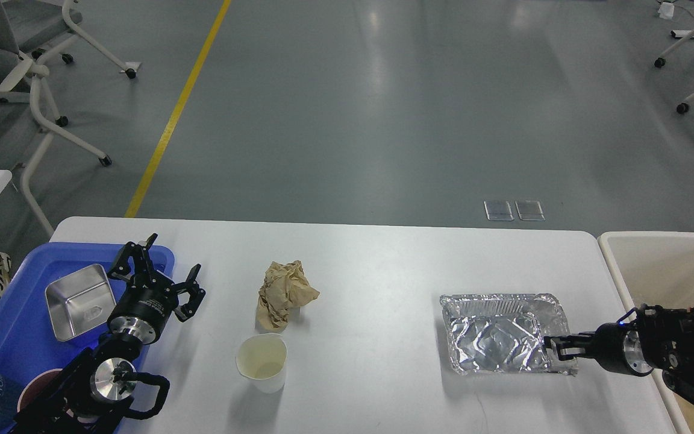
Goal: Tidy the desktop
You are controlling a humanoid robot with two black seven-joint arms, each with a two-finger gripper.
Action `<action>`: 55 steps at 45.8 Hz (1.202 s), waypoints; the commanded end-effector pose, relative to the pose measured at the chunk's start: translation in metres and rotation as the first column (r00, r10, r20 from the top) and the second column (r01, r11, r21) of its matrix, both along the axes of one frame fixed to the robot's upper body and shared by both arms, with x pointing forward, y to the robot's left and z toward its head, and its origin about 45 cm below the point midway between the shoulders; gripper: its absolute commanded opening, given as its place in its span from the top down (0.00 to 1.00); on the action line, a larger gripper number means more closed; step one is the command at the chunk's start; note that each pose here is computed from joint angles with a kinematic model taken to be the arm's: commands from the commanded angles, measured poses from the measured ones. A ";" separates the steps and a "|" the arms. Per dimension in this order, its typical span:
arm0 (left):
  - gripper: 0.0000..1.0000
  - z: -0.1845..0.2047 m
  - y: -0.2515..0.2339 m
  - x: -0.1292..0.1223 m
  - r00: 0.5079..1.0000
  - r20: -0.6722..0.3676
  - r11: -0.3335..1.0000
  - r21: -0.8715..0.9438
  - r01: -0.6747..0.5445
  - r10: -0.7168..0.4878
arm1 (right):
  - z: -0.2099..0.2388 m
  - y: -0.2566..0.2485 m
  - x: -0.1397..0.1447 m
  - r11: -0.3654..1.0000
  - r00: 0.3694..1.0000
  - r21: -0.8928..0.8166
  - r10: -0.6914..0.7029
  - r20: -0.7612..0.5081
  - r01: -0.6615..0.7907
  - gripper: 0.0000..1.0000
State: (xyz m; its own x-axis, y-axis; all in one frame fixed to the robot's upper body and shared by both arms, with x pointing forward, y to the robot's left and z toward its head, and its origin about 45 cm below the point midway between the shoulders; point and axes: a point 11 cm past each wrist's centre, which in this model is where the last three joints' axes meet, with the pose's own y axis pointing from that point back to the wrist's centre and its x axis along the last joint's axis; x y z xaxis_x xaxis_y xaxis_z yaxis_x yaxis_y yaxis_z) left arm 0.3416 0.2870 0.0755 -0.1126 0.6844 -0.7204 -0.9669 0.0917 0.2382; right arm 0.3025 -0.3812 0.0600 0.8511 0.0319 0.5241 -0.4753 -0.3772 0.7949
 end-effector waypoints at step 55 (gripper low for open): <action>0.04 0.000 0.002 -0.016 0.999 0.036 0.999 -0.013 0.034 -0.034 | 0.199 0.023 0.049 0.984 0.989 0.107 0.144 -0.024 -0.140 1.00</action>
